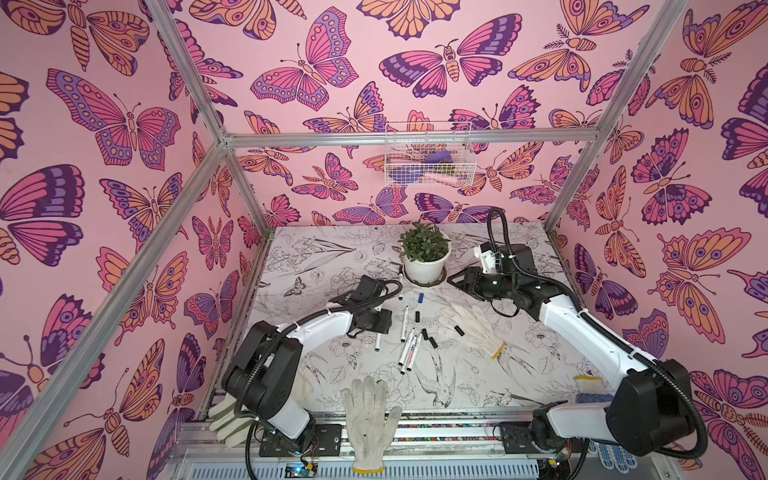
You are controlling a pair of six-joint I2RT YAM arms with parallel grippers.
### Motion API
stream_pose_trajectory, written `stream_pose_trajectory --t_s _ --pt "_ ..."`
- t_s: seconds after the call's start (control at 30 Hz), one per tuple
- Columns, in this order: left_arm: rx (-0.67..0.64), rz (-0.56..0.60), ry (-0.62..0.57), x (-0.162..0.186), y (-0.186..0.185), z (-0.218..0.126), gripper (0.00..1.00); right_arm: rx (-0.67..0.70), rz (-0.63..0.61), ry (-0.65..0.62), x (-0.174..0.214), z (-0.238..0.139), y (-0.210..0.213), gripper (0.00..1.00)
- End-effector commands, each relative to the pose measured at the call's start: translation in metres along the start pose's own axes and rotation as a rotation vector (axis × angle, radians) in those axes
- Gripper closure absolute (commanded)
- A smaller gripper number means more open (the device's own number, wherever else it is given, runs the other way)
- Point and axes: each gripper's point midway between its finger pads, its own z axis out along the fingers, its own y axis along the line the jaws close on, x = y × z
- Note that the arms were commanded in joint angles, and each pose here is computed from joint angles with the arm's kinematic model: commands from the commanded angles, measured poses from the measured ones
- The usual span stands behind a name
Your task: Insert the pens into the pen caps
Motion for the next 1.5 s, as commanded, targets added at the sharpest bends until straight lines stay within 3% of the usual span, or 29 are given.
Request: stream_pose_trajectory --t_s 0.0,0.23,0.53,0.67,0.8,0.9,1.0,1.13,1.23,1.47 --pt "-0.085 -0.022 0.024 0.017 0.007 0.007 0.46 -0.004 -0.016 0.008 0.0 -0.001 0.002 0.5" --pt "-0.239 -0.057 -0.013 0.025 0.03 0.01 0.49 -0.01 -0.012 0.021 0.002 0.001 0.002 0.5" --pt "-0.221 -0.016 0.081 0.049 0.024 0.028 0.53 0.001 -0.015 0.026 0.003 0.001 0.0 0.51" --pt "-0.23 -0.011 0.149 0.063 0.023 0.031 0.79 0.0 -0.024 0.025 0.003 0.0 0.001 0.51" --pt "-0.246 -0.02 0.14 0.059 0.025 0.029 1.0 0.001 -0.03 0.028 0.004 -0.001 0.001 0.51" --pt "-0.228 -0.024 0.077 0.038 0.019 0.019 1.0 -0.001 -0.03 0.031 0.005 0.0 0.001 0.51" --pt "-0.109 -0.037 -0.024 0.004 -0.002 -0.001 1.0 -0.009 -0.032 0.041 0.007 0.001 0.003 0.51" --pt "0.224 0.043 -0.27 -0.049 -0.062 -0.049 1.0 -0.078 -0.079 0.11 0.022 0.009 0.02 0.51" --pt "0.38 0.077 -0.395 -0.071 -0.09 -0.08 1.0 -0.15 -0.129 0.172 0.036 0.015 0.041 0.51" --pt "0.591 0.134 -0.438 -0.088 -0.131 -0.101 1.0 -0.26 -0.234 0.229 0.052 0.015 0.08 0.5"
